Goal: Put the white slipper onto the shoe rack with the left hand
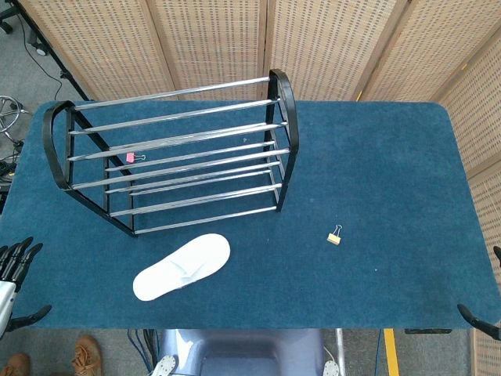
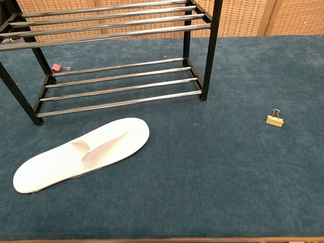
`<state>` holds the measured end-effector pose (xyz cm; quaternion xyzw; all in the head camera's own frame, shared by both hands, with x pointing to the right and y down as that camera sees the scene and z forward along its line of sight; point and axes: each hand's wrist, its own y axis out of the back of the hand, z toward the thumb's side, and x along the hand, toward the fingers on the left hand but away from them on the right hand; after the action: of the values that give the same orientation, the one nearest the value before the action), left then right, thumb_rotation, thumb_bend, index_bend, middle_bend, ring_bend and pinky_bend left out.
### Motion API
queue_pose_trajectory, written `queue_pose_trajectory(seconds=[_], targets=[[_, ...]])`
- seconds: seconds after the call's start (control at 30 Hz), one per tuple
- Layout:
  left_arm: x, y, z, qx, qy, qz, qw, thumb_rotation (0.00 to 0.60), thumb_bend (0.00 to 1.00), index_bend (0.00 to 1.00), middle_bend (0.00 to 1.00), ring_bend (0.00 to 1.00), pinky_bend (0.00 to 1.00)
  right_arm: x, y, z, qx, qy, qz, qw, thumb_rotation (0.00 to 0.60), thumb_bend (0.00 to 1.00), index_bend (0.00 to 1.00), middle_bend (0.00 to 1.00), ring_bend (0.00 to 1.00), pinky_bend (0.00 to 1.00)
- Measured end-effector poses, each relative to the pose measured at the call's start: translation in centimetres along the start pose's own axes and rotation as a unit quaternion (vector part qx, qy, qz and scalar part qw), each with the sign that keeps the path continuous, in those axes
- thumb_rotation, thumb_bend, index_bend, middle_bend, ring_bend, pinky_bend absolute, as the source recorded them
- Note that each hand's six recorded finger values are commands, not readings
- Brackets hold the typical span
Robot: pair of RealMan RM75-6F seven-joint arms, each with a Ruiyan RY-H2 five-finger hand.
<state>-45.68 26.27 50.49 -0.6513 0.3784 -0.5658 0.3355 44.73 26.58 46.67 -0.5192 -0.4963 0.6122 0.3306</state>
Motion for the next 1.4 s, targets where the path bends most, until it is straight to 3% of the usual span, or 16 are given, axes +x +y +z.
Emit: queue_pose_trajectory(seconds=[0.33,0.5,0.6,0.77,1.0,1.13,1.27,1.4], targets=[[0.1,-0.2,0.1,0.004,0.002,-0.003,1.0000,0.600,0.00,0.00,0.00,0.00,0.00,0.0,0.0,-0.1,0.000,-0.001,0.001,1.0000,0.600,0.00,0.00,0.00,0.00,0.00],[0.2,-0.4,0.4,0.007,-0.005,-0.005,0.9999,0.600,0.06,0.00,0.00,0.00,0.00,0.0,0.0,0.0,-0.002,-0.001,0.000,1.0000,0.600,0.00,0.00,0.00,0.00,0.00],[0.3,-0.7,0.9,0.014,-0.021,-0.006,0.9997,0.600,0.07,0.00,0.00,0.00,0.00,0.0,-0.1,0.0,-0.003,-0.001,0.003,1.0000,0.600,0.00,0.00,0.00,0.00,0.00],[0.7,-1.4,2.4,0.045,-0.079,0.000,0.9959,0.600,0.07,0.00,0.00,0.00,0.00,-0.3,-0.2,0.0,-0.002,-0.002,0.005,1.0000,0.600,0.00,0.00,0.00,0.00,0.00],[4.0,-3.6,4.3,0.092,-0.194,-0.001,0.9766,0.600,0.07,0.00,0.00,0.00,0.00,-0.5,-0.5,0.1,-0.003,-0.002,0.010,0.9999,0.600,0.00,0.00,0.00,0.00,0.00],[6.6,-5.5,6.6,0.094,-0.265,-0.012,0.9597,0.600,0.11,0.00,0.00,0.00,0.00,-0.5,-0.6,0.1,0.000,-0.003,0.012,0.9999,0.600,0.00,0.00,0.00,0.00,0.00],[8.2,-7.4,9.2,0.093,-0.315,-0.024,0.9442,0.600,0.20,0.00,0.00,0.00,0.04,-0.6,-0.8,0.0,0.001,-0.005,0.015,0.9999,0.600,0.00,0.00,0.00,0.00,0.00],[9.4,-8.7,11.5,0.097,-0.342,-0.027,0.9344,0.600,0.20,0.01,0.00,0.00,0.07,-0.6,-0.8,0.0,0.000,-0.007,0.015,0.9999,0.600,0.00,0.00,0.00,0.00,0.00]])
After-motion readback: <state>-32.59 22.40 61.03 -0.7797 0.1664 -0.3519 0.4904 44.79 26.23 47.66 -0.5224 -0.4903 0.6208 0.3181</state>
